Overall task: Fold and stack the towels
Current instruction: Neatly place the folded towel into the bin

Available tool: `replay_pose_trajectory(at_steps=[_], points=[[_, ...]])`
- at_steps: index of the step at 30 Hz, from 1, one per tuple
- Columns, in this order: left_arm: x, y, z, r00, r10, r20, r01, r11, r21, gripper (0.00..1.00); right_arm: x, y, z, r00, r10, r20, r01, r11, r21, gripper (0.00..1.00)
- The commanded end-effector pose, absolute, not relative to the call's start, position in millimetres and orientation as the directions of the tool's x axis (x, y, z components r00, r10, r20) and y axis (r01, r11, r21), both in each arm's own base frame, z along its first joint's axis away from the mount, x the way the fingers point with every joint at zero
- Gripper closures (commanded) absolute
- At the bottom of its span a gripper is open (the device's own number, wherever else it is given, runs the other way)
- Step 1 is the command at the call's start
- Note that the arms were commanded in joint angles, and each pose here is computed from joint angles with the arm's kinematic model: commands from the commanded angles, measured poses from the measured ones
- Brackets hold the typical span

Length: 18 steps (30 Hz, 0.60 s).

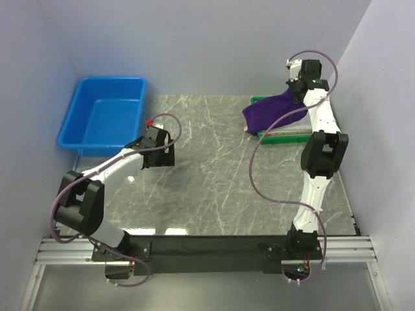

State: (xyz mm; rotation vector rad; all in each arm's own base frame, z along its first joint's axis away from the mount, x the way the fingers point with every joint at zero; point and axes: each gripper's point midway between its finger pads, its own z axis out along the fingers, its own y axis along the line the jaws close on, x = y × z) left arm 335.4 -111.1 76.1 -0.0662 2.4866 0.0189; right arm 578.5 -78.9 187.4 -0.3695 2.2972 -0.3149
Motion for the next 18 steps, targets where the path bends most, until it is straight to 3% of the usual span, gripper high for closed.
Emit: replay_pose_trajectory(at_steps=[1, 18], points=[[345.6, -114.7, 80.7, -0.777, -0.035, -0.629, -0.036, 0.999, -0.011, 0.01, 586.2, -100.5, 220.0, -0.599, -0.393, -0.697, -0.091, 0.899, -0.429, 1.00], [345.9, -114.2, 78.6, -0.781, -0.032, -0.624, -0.037, 0.999, -0.005, 0.01, 585.9, -122.7, 209.8, -0.636, -0.390, -0.666, -0.007, 0.866, -0.500, 1.00]])
